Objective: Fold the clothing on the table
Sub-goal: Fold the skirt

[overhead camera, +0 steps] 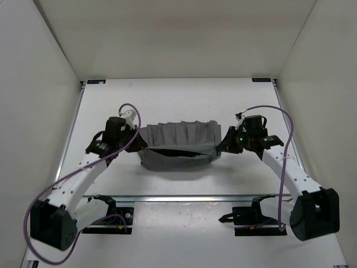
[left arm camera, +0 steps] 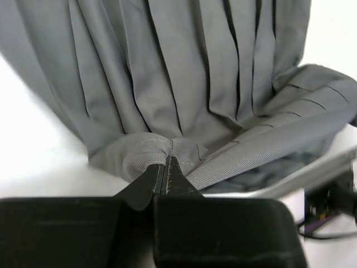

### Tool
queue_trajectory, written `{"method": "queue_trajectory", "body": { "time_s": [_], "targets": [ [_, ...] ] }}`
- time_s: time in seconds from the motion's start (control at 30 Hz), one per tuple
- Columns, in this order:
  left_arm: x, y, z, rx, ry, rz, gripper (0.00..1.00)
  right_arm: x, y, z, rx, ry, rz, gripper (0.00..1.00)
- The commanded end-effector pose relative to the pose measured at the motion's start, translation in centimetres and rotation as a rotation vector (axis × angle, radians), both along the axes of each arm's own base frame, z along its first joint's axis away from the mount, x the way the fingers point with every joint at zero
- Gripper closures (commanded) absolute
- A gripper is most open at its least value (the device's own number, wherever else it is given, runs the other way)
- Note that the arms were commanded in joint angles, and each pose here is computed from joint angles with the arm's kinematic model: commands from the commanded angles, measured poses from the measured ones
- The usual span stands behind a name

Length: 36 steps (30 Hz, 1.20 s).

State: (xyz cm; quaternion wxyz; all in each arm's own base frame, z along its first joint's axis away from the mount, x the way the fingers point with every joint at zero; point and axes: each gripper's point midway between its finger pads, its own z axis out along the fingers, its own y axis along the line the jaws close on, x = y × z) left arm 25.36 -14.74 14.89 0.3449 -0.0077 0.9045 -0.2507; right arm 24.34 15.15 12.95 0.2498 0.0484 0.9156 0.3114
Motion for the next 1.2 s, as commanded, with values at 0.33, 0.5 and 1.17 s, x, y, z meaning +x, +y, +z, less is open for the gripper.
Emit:
{"method": "queue_trajectory", "body": {
  "time_s": [0.33, 0.5, 1.17],
  "targets": [
    [19.3, -2.3, 24.7, 0.131, -0.590, 0.059, 1.00, 19.4, -5.8, 27.1, -0.125, -0.683, -0.102, 1.00],
    [15.8, -0.6, 30.1, 0.105, -0.764, 0.112, 1.00, 17.0, -7.2, 33.7, -0.184, -0.852, -0.158, 1.00],
    [-7.6, 2.5, 3.2, 0.062, -0.098, -0.082, 1.00, -6.2, -0.7, 2.7, -0.047, -0.071, -0.025, 1.00]
  ]
}}
